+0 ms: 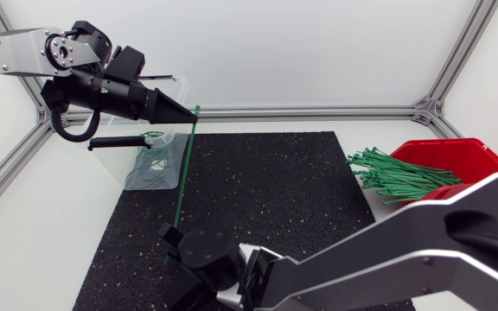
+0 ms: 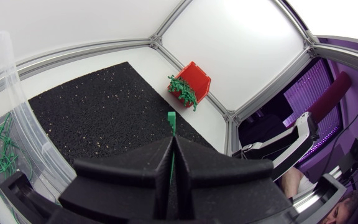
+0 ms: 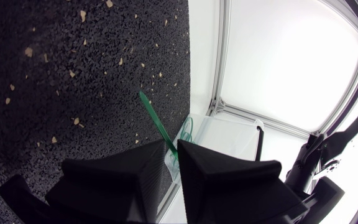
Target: Take a green cable tie from the red box, thread the tail through the head to close it, then place it in the transparent bin on the left.
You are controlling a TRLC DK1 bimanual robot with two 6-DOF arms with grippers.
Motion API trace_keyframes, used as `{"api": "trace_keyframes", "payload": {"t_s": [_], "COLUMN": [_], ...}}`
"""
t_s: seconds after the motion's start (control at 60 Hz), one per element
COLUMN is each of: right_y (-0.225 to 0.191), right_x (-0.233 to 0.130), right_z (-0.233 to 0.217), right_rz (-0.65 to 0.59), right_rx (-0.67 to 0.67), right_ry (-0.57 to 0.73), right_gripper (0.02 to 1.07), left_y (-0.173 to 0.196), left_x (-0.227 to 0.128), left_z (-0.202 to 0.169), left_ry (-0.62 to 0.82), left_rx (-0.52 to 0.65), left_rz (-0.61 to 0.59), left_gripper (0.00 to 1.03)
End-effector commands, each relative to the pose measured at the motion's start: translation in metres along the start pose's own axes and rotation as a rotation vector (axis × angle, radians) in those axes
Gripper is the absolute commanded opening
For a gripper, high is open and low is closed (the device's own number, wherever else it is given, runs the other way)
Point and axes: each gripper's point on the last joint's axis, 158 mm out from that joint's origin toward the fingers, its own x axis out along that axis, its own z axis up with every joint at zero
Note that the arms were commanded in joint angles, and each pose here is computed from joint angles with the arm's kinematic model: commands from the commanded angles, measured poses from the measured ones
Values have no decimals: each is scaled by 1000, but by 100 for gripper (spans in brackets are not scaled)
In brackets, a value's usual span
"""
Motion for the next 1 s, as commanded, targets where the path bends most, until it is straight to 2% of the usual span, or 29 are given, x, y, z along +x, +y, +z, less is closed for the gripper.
{"api": "trace_keyframes", "payload": {"t_s": [0.0, 0.45, 0.617, 0.633, 0.667, 0.683, 0.833, 0.983], "right_y": [5, 4, 1, 1, 0, 1, -3, -17], "right_x": [3, 0, -1, -1, -1, -1, 3, 1], "right_z": [2, 7, 9, 9, 9, 10, 8, 6], "right_rz": [6, 3, -5, -6, -6, -3, -5, -3], "right_rx": [-27, -19, -9, -10, -12, -17, 0, 75], "right_ry": [-8, -1, 2, 1, 1, 0, 6, 1], "right_gripper": [23, 23, 20, 18, 8, 7, 7, 7], "left_y": [-1, -2, -4, -4, -5, -5, -5, -10], "left_x": [2, 1, 1, 2, 2, 2, 2, -1], "left_z": [3, 0, 0, -1, -1, -1, -2, -6], "left_ry": [-1, 3, 6, 8, 8, 8, 11, 15], "left_rx": [19, 19, 24, 23, 23, 23, 27, 46], "left_rz": [-17, -18, -21, -22, -22, -22, -24, -24], "left_gripper": [3, 3, 3, 3, 3, 3, 3, 3]}}
